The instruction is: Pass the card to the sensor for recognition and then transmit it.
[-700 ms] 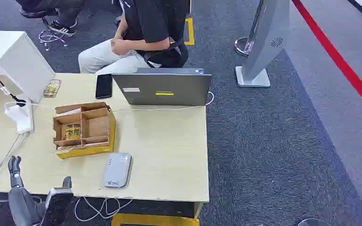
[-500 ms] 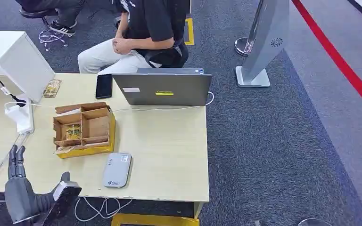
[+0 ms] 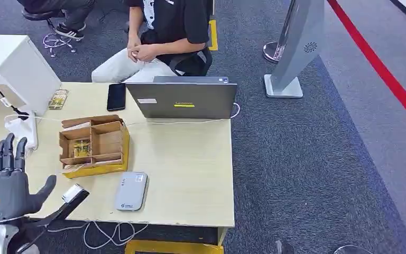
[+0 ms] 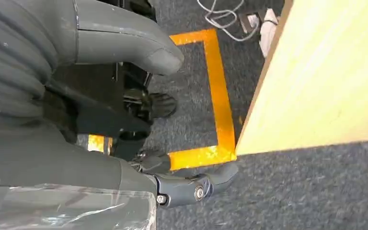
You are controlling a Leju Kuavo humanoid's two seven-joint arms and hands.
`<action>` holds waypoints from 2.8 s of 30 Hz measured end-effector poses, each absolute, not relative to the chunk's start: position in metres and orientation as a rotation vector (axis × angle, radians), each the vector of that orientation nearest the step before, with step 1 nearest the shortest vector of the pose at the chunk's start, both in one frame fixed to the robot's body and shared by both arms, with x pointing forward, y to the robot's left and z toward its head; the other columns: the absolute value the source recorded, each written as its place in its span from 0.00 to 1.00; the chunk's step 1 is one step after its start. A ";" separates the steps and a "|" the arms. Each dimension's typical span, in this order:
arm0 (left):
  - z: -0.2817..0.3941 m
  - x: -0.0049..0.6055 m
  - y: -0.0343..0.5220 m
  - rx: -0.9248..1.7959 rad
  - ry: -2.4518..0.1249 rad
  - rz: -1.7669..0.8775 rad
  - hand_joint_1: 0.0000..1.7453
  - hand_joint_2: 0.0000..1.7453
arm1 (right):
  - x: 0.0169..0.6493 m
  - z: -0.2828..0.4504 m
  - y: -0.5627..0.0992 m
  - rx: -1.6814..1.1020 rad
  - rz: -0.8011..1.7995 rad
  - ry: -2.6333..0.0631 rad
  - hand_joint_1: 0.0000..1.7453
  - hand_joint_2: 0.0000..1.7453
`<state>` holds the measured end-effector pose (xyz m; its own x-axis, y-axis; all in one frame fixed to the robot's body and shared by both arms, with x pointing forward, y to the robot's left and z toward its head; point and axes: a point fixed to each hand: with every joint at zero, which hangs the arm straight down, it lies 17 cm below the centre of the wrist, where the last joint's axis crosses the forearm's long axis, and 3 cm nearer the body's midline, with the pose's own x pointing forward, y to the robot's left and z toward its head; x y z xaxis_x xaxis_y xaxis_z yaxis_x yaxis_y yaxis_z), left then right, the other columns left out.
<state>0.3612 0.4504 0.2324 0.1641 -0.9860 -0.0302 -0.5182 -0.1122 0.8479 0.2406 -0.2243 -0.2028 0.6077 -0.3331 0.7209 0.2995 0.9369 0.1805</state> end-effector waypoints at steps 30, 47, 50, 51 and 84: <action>0.279 0.414 0.537 2.038 -1.152 -0.981 0.00 1.00 | 0.274 -0.179 -0.190 0.125 -0.250 -0.916 0.00 1.00; 0.286 0.454 0.543 2.018 -1.163 -0.975 0.00 1.00 | 0.286 -0.171 -0.175 0.170 -0.206 -0.920 0.00 1.00; 0.285 0.463 0.531 2.012 -1.189 -0.992 0.00 1.00 | 0.292 -0.167 -0.172 0.182 -0.194 -0.929 0.00 1.00; 0.284 0.465 0.526 2.008 -1.200 -1.003 0.00 1.00 | 0.294 -0.166 -0.171 0.188 -0.191 -0.928 0.00 1.00; 0.283 0.475 0.474 1.956 -1.353 -1.059 1.00 1.00 | 0.302 -0.143 -0.171 0.202 -0.168 -0.996 0.00 1.00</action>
